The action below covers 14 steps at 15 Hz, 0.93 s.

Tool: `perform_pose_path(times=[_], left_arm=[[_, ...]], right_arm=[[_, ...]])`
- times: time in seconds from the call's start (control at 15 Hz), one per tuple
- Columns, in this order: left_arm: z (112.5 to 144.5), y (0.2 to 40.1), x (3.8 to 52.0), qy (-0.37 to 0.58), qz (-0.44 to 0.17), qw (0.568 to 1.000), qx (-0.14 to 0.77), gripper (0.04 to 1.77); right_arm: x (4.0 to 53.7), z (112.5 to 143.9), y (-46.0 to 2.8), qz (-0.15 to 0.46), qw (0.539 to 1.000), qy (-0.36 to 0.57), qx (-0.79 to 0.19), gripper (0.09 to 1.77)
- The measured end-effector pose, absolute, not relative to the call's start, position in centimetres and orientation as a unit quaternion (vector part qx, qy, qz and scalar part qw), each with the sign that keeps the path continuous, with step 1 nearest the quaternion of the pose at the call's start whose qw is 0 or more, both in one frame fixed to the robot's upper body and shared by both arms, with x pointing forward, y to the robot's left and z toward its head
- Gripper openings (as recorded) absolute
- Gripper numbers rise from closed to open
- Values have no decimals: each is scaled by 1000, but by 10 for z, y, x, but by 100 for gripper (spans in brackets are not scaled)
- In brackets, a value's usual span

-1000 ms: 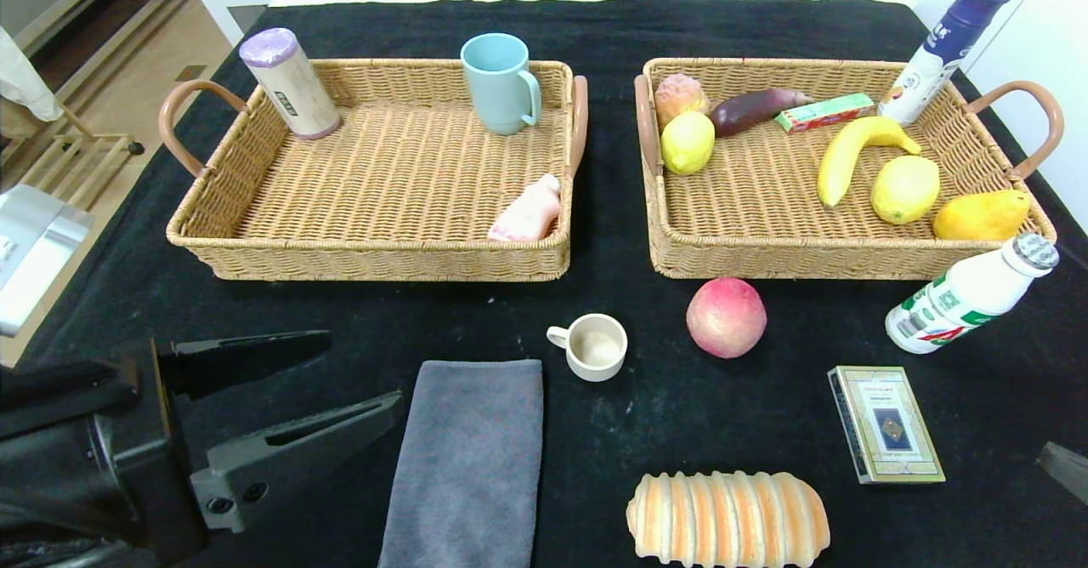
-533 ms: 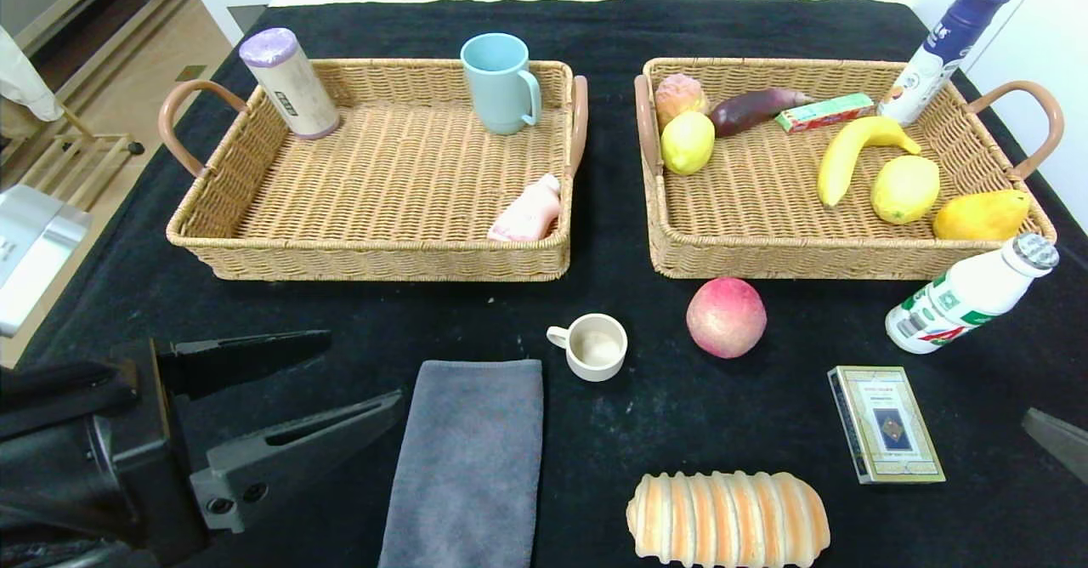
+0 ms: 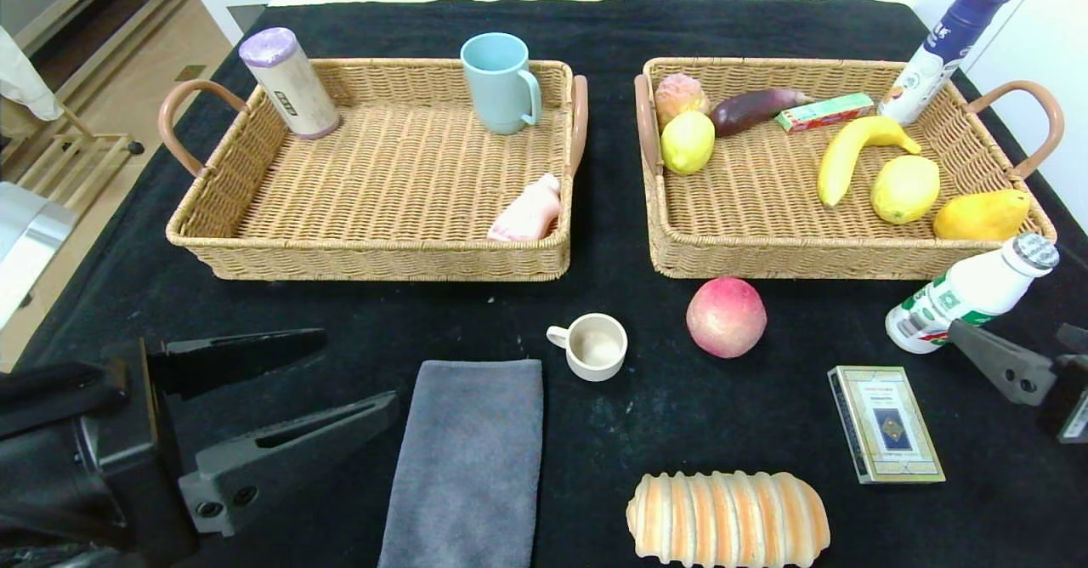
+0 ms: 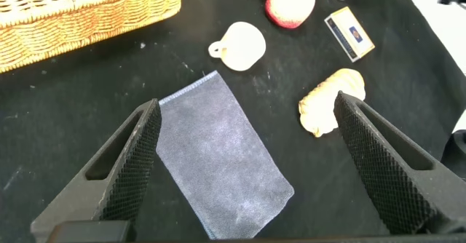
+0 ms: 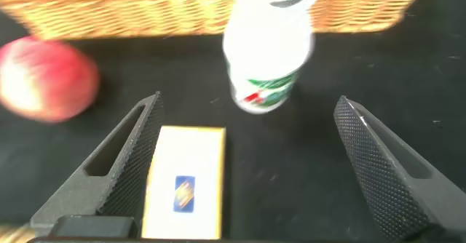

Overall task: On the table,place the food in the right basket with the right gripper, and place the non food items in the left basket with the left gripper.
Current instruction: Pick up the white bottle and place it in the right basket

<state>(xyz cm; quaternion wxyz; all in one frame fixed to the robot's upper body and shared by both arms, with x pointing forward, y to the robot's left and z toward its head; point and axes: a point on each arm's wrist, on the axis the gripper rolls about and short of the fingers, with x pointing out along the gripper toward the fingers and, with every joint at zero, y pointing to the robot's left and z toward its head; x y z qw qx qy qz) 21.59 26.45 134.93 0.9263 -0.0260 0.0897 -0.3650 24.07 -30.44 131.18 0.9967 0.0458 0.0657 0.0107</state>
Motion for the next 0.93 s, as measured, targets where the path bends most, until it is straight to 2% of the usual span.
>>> perform_pose_path(times=[0.93], left_arm=[[1352, 266, 212, 81, -367, 926, -26, 172]], right_arm=[[288, 1311, -309, -31, 997, 48, 52, 171]])
